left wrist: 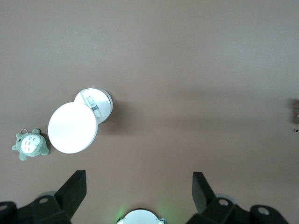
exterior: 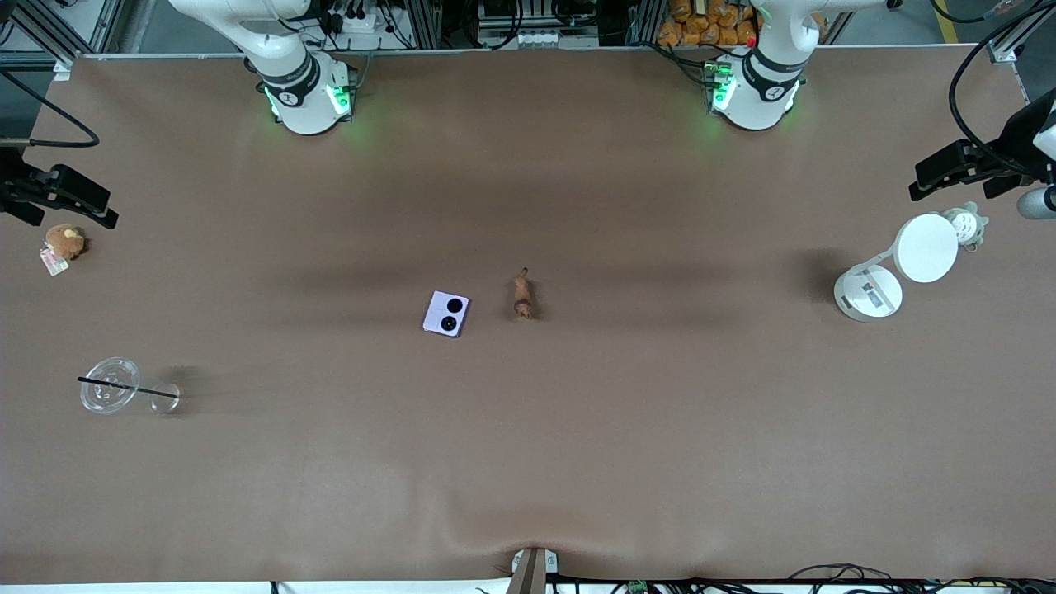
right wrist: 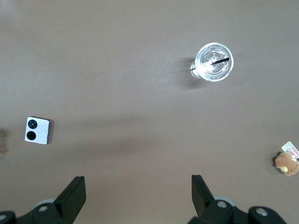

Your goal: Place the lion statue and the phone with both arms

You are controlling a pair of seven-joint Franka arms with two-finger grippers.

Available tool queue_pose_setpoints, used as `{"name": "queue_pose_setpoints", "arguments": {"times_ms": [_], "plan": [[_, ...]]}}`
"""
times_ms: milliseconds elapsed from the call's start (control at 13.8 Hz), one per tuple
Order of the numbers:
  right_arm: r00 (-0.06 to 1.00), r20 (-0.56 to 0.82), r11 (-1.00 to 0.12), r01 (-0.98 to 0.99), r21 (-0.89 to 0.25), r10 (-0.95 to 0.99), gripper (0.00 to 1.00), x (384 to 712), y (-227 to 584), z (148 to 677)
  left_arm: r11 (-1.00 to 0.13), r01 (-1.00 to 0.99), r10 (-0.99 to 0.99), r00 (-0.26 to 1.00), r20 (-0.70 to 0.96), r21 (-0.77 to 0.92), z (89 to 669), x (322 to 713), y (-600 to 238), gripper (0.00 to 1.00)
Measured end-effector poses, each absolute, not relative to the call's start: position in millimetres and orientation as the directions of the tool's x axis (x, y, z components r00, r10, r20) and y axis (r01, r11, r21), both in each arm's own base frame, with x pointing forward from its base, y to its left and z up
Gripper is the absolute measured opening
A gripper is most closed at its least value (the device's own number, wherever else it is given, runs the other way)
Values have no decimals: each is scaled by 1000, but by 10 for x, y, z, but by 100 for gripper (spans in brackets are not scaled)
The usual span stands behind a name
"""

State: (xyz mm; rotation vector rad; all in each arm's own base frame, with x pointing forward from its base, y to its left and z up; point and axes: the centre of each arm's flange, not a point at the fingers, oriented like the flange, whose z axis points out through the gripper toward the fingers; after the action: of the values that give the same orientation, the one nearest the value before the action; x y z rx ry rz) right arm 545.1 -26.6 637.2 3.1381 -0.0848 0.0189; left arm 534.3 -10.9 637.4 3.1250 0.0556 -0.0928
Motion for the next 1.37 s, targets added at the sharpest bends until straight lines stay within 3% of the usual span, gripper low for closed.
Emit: {"name": "queue_pose_setpoints", "arguments": {"times_ms": [361,723,1373], "plan": [[998,12,-999,-54,2,-54,100,5451,-266,6371,-999,36,35,997,-70,13,6324,5368,-108,100],[998,10,-999,-54,2,-54,100,5453,-266,6364,-999,15,10,988,-153,33,5882,5569,-263,100],[999,8,-999,-54,2,-54,100,5458,-266,6349,-993,-104,-114,978,-174,60,5059,5716,-2148,100]]}}
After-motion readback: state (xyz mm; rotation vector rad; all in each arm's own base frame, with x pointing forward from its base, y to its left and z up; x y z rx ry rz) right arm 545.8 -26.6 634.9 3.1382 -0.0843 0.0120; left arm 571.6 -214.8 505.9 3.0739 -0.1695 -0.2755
